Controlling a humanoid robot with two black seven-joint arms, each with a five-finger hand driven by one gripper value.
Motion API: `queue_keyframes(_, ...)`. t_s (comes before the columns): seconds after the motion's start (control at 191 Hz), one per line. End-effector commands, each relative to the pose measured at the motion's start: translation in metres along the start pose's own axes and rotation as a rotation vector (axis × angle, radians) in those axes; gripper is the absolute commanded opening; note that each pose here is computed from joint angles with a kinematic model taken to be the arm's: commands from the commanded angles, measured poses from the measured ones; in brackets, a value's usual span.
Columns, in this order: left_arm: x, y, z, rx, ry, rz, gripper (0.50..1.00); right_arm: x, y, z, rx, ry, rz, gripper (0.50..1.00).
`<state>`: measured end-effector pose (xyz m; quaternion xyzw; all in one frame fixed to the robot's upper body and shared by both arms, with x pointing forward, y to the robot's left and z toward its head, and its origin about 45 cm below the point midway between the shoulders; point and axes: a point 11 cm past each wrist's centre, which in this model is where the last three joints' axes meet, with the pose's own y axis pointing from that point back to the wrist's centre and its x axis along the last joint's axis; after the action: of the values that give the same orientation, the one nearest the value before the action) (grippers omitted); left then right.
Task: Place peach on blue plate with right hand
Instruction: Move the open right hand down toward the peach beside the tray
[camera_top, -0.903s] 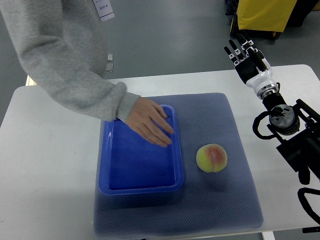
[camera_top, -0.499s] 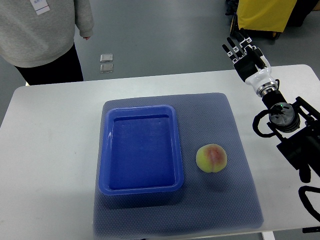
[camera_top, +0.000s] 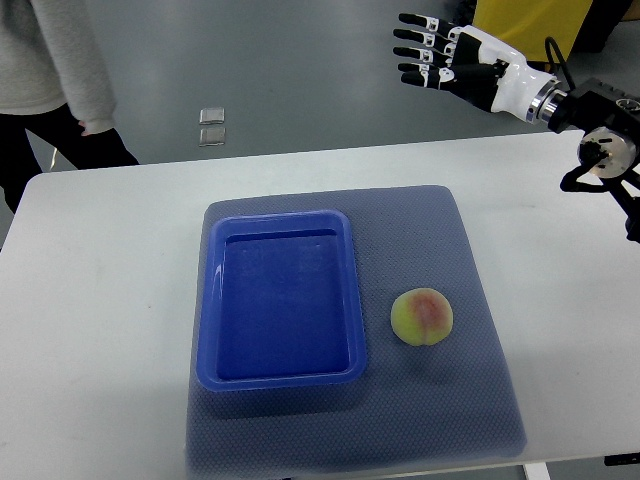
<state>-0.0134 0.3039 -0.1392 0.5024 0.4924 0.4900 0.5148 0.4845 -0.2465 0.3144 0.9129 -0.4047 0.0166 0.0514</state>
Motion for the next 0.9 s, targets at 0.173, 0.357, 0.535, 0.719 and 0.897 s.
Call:
queue_keyframes(0.173,-0.001,0.0,0.01,-0.016,-0.01,-0.005,1.0,-0.033,-0.002,-0.038,-0.401,0.661,-0.287,0.928)
queue_keyframes(0.357,-0.001,0.0,0.01,-0.015,-0.01,-0.007,1.0,-0.056,0.002,-0.052,-0.467,0.81,-0.387,0.928)
queue_keyframes(0.535,-0.006,0.0,0.01,-0.015,-0.012,-0.024,1.0,-0.092,0.029,-0.043,-0.514,0.873,-0.528,0.928)
queue_keyframes(0.719,-0.007,0.0,0.01,-0.015,-0.011,-0.027,1.0,-0.098,0.053,-0.01,-0.561,0.81,-0.581,0.928)
queue_keyframes(0.897,-0.007,0.0,0.01,-0.015,-0.011,-0.024,1.0,-0.106,0.067,0.021,-0.589,0.744,-0.621,0.928)
